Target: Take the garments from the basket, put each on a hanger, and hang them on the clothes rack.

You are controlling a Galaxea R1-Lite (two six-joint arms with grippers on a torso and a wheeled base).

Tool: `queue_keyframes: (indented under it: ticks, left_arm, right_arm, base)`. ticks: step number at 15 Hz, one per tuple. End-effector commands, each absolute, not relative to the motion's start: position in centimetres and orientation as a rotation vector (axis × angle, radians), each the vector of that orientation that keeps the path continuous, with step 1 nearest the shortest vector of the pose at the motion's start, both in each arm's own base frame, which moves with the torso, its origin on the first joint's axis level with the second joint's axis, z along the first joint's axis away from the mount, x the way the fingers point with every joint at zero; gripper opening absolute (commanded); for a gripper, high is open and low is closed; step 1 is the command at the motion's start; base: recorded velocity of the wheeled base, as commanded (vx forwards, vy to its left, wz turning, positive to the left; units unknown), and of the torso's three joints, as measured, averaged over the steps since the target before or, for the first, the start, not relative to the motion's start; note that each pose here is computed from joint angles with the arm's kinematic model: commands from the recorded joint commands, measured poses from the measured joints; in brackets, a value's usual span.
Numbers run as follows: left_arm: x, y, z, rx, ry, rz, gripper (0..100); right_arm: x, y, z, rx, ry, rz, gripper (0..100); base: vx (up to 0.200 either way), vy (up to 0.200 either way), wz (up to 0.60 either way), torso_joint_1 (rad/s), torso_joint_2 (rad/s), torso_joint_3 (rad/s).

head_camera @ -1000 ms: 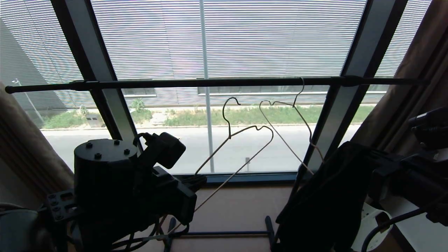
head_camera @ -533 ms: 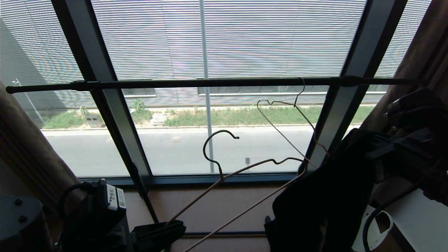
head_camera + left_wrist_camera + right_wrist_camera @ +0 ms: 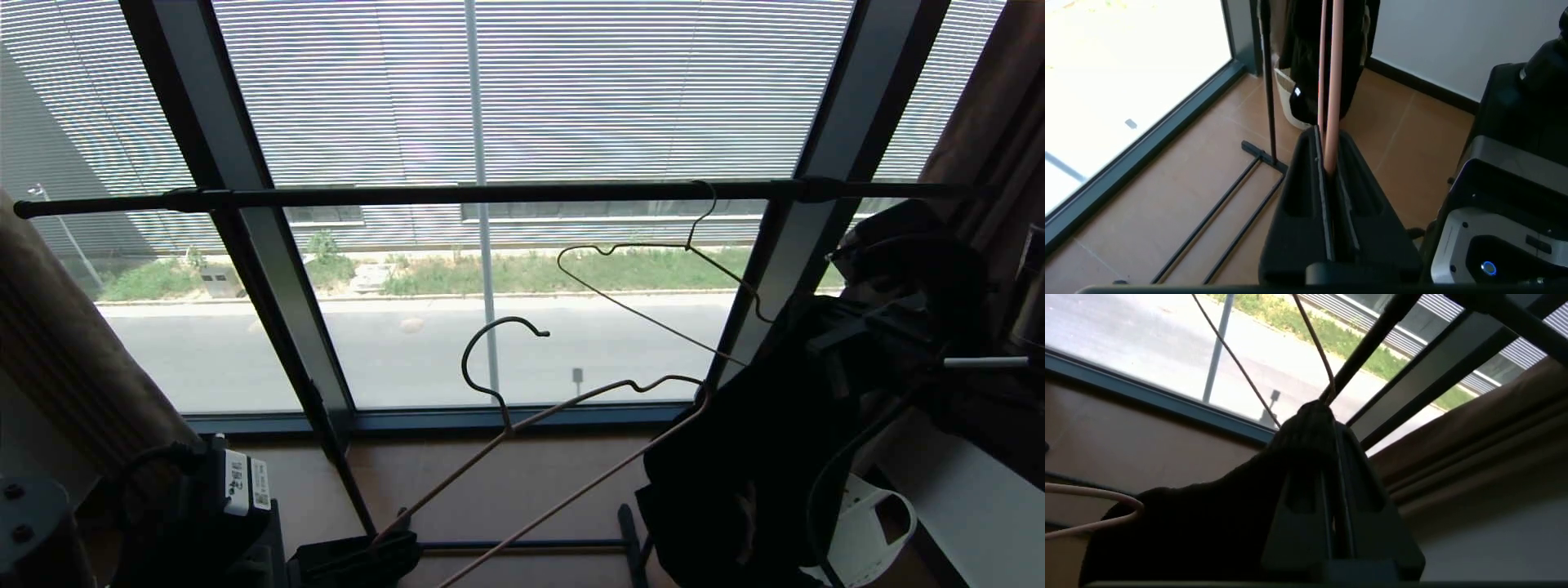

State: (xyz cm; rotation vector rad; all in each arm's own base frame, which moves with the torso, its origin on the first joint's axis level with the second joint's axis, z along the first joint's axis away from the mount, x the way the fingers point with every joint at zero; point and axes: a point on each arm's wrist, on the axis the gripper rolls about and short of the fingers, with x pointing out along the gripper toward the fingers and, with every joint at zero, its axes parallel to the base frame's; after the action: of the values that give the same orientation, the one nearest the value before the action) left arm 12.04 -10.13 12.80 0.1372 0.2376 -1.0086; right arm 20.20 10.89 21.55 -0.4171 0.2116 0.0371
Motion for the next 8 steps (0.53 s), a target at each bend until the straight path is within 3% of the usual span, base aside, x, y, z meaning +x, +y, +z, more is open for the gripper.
queue_keyframes:
  ticks: [1, 8]
  left_arm:
    - [12.2, -10.4, 12.7, 0.138, 0.248, -1.018, 0]
    - [13.7, -11.7, 11.7, 0.137, 0.240, -1.020, 0]
  right_arm:
    - [20.8, 11.5, 21.2, -0.427, 0.224, 0.047, 0]
    - [21.2, 14.6, 21.5, -0.442, 0.205, 0.094, 0]
  base:
    - [0.000, 0.000, 0.00, 0.000, 0.00, 0.000]
    - [0.000, 0.000, 0.00, 0.000, 0.00, 0.000]
